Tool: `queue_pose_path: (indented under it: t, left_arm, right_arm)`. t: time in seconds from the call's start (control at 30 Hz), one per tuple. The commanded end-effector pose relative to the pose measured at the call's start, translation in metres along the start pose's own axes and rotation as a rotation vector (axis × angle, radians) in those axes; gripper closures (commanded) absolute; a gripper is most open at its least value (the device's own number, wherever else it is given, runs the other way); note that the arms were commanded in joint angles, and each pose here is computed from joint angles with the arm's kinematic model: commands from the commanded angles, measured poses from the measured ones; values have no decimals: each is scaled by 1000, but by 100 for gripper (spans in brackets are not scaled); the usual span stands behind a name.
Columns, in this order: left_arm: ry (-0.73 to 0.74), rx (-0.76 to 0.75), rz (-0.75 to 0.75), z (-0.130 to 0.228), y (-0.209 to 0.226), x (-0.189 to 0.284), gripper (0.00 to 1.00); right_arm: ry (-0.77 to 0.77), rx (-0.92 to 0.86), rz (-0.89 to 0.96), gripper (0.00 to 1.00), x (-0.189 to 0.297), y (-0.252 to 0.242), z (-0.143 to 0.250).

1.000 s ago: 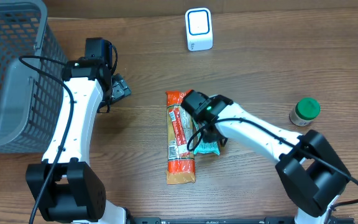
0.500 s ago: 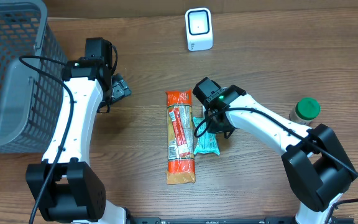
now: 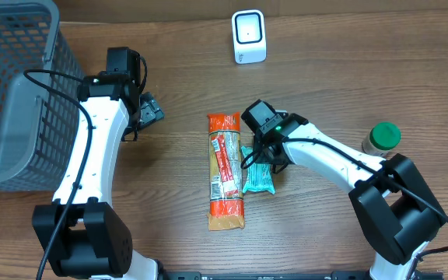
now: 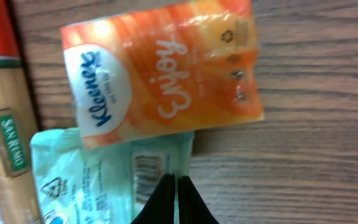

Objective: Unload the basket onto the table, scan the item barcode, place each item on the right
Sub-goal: 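Grasp the Kleenex tissue pack with the right gripper and lift, then lift the orange Kleenex pack up and away from the table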

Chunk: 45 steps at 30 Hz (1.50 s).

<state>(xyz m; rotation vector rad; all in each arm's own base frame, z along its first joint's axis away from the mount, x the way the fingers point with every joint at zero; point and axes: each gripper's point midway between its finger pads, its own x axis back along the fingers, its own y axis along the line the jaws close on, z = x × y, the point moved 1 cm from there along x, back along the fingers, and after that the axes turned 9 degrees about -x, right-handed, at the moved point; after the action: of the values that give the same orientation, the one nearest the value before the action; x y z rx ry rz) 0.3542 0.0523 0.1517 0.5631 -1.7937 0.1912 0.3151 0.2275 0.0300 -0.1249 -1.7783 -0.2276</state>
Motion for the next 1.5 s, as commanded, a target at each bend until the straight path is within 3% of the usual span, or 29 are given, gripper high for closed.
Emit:
queue_pose_path:
  t: [0.0, 0.63, 0.83, 0.97, 1.03, 1.27, 1.47]
  left_arm:
    - [-37, -7, 2, -6, 1, 10, 0]
    - [-37, -7, 2, -6, 1, 10, 0]
    - [-37, -7, 2, -6, 1, 10, 0]
    - [-37, -7, 2, -6, 1, 10, 0]
    - [-37, -7, 2, -6, 1, 10, 0]
    - [-37, -7, 2, -6, 1, 10, 0]
    - [-37, -7, 2, -6, 1, 10, 0]
  right_arm:
    - [-62, -28, 41, 94, -3, -9, -13]
    - [-198, -176, 21, 93, -4, -35, -75]
    - [-240, -245, -41, 74, -3, -41, -103]
    - [-100, -259, -155, 73, -3, -32, -92]
    - [-13, -257, -198, 74, -2, -27, -78]
    - [77, -263, -139, 96, -6, -38, -55]
    - [73, -306, -144, 96, -12, -37, -56]
